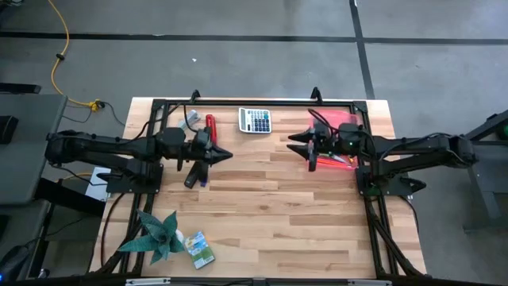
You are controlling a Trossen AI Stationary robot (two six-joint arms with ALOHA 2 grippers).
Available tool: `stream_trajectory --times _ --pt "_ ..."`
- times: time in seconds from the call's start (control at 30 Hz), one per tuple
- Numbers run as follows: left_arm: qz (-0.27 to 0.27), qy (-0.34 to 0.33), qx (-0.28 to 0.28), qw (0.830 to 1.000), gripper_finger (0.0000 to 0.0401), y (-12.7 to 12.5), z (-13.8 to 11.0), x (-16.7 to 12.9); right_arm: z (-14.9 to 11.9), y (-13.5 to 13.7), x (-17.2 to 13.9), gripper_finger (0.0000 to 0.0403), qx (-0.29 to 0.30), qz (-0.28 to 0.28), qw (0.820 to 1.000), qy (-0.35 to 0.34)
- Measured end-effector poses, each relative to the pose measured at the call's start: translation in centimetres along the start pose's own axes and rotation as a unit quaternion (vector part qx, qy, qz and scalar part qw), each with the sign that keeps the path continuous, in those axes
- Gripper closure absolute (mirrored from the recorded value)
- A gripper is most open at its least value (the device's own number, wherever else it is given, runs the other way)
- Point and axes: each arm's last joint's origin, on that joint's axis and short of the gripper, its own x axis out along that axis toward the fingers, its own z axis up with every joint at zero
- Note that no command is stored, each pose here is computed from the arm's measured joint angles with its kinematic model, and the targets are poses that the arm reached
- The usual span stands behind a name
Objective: Pack school essentials
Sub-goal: Put the blue eraser into the pink supply box
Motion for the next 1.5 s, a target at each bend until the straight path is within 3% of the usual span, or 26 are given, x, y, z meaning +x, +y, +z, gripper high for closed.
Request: stream_trajectory --times 0.1,0.47,0.57,0.73,0.83,0.93,1.0,1.17,1.27,1.33,1.5 --pt "-0.005 0.002 0.026 1.0 0.0401 -0.8 0.8 0.3 0.0 0.3 0.0 0.0247 -0.01 0.006 1.0 0.001" --pt "0.044 -0.014 0.011 0.999 0.0383 -0.7 1.1 0.3 -0.1 0.4 0.0 0.0247 -0.011 0.009 1.0 0.002" --pt "0.061 0.01 -0.009 0.998 0.0361 -0.5 0.7 0.3 -0.2 0.4 0.0 0.0247 -0.017 0.008 1.0 0.005" --pt "0.101 0.12 -0.04 0.987 0.0305 -0.7 0.8 -0.1 -0.2 0.4 0.0 0.0247 -0.022 0.008 1.0 0.005" --pt "0.154 0.214 -0.071 0.962 0.0267 -0.9 -0.1 -0.2 -0.2 0.4 0.0 0.0247 -0.021 0.008 1.0 0.005" --pt "0.208 0.286 -0.123 0.927 0.0236 -1.2 -1.4 -0.1 -0.2 0.4 0.0 0.0247 -0.022 0.008 1.0 0.009" --pt "0.244 0.341 -0.155 0.894 0.0222 -1.3 -3.1 0.2 -0.3 0.4 0.0 0.0247 -0.022 0.007 1.0 0.01" --pt "0.299 0.429 -0.225 0.822 0.0214 -1.8 -6.8 1.9 -0.4 0.3 0.0 0.0247 -0.022 0.006 1.0 0.017" --pt "0.322 0.463 -0.242 0.79 0.022 -1.9 -8.8 3.0 -0.5 0.3 0.0 0.0247 -0.022 0.005 0.999 0.022" --pt "0.334 0.472 -0.245 0.778 0.023 -2.1 -9.5 3.6 -0.6 0.3 0.0 0.0247 -0.02 0.004 0.999 0.027" --pt "0.359 0.462 -0.233 0.777 0.0272 -2.9 -10.2 4.6 -0.6 0.3 0.0 0.0247 -0.02 0.004 0.999 0.028"
